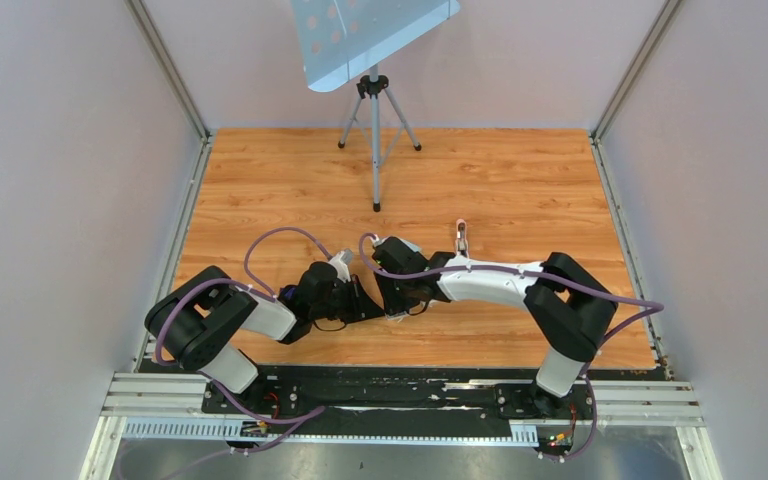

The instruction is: Load the staples into the stapler

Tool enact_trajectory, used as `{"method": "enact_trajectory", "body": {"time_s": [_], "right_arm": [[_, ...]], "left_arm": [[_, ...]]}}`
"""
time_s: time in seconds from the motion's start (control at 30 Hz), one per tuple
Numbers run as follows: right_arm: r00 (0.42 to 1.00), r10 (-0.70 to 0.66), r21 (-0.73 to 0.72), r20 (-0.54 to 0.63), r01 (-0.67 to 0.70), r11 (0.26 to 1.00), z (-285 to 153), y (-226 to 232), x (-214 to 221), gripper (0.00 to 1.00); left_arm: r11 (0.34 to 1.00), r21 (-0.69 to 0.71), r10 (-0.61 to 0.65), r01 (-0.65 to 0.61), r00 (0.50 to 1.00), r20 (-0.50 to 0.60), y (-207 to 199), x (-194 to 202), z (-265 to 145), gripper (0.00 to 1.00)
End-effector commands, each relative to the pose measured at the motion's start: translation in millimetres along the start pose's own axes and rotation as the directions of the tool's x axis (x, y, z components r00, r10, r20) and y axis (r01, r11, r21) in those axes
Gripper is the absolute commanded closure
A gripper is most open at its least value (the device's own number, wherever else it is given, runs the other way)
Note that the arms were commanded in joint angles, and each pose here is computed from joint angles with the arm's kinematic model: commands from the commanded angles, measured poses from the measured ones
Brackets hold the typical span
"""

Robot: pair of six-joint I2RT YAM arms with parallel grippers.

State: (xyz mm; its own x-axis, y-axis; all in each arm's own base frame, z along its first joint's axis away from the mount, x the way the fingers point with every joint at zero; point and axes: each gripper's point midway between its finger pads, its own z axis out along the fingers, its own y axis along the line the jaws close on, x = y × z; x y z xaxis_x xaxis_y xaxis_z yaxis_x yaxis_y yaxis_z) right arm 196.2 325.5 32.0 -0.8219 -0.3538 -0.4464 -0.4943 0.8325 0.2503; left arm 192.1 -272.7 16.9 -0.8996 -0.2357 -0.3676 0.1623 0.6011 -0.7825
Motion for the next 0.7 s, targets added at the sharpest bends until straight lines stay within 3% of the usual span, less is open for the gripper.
{"method": "enact_trajectory", "body": {"time_s": [0.0,0.67], "right_arm": [[0.999,-0.015,0.049,-0.042,0.017,0.999,2.1,-2.2,10.0,0.68],[0.996,-0.071,0.1,-0.055,0.077,0.992,2.1,-4.7,11.6,0.72]], "left_arm": [[1.0,0.006,0.024,-0.024,1.0,0.017,-0.7,-1.5,1.6,1.0],[1.0,0.005,0.024,-0.024,0.999,0.025,-1.7,-2.8,0.7,1.0]]}}
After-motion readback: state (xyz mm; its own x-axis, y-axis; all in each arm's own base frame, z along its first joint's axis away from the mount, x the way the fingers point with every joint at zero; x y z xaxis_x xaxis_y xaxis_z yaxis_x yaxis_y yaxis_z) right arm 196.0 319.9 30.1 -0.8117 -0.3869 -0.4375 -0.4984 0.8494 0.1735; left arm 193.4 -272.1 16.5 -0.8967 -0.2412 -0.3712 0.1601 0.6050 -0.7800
